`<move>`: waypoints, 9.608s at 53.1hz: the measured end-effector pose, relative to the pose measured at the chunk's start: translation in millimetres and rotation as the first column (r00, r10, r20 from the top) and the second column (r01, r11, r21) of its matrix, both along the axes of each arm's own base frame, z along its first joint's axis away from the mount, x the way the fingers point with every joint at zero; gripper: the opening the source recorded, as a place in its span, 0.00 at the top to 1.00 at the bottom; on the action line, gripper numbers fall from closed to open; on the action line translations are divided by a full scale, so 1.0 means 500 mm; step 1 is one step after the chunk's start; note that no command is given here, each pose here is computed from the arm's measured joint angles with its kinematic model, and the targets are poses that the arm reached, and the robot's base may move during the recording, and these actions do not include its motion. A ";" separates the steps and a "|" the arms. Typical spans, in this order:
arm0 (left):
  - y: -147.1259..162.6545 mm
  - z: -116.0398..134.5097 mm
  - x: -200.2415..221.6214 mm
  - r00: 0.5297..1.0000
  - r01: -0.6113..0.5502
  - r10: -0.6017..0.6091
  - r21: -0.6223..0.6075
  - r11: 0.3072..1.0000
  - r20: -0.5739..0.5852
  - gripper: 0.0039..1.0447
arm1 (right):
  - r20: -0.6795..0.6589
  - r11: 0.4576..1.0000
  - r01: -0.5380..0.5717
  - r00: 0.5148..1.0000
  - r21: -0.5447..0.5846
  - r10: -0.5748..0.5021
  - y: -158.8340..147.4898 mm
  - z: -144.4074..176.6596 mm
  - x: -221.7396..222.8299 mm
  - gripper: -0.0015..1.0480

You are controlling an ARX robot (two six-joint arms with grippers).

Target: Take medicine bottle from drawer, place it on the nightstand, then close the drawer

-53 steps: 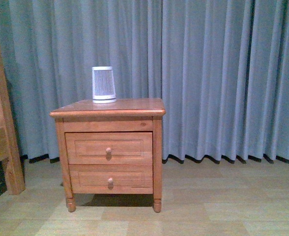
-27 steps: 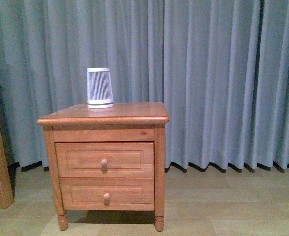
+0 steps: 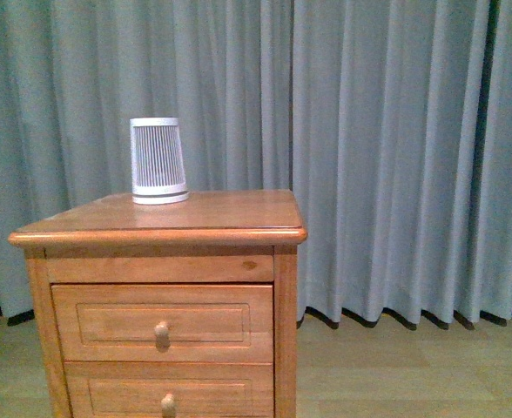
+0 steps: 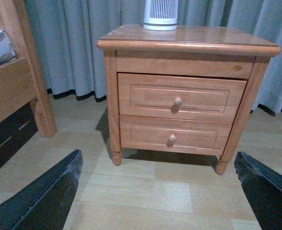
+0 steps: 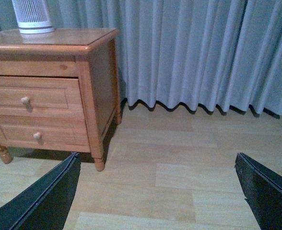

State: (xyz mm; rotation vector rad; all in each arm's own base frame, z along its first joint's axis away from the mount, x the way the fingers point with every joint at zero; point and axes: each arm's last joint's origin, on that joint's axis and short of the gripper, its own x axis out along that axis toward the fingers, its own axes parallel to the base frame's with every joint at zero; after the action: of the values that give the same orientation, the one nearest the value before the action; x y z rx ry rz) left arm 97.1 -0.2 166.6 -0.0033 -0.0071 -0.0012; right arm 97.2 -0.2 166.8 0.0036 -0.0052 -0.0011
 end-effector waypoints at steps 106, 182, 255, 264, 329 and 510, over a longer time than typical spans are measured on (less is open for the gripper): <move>-0.154 -0.211 0.523 0.960 0.112 -0.107 0.005 0.994 -0.257 0.06 | 0.000 1.000 0.000 1.000 0.000 0.000 0.000 0.000 0.000 0.07; -0.123 -0.292 0.625 0.955 0.058 -0.076 -0.071 0.996 -0.287 0.77 | 0.000 1.000 0.000 1.000 0.000 0.000 0.000 0.000 0.000 0.07; -0.114 -0.224 0.330 0.833 0.093 -0.059 0.033 0.995 -0.551 0.97 | 0.000 1.000 0.000 1.000 0.000 0.000 0.000 0.000 0.000 0.07; -0.117 -0.183 0.316 0.884 0.117 -0.097 0.016 0.993 -0.457 0.97 | 0.000 1.000 0.000 1.000 0.000 0.000 0.000 0.000 0.000 0.07; -0.050 0.084 0.057 0.999 0.037 -0.037 -0.036 0.999 -0.001 0.17 | 0.000 1.000 0.000 1.000 0.000 0.000 0.000 0.000 0.000 0.07; 0.000 0.000 0.000 1.000 0.000 0.000 -0.002 1.000 -0.002 0.06 | -0.512 0.984 0.172 0.850 0.041 -0.127 0.047 0.073 0.308 0.07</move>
State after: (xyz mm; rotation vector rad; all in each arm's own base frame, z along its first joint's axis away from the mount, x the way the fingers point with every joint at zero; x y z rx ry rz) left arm 97.3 -0.3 166.4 -0.0048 -0.0051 -0.0015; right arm 251.0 23.2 203.5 0.0893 0.5271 -0.1603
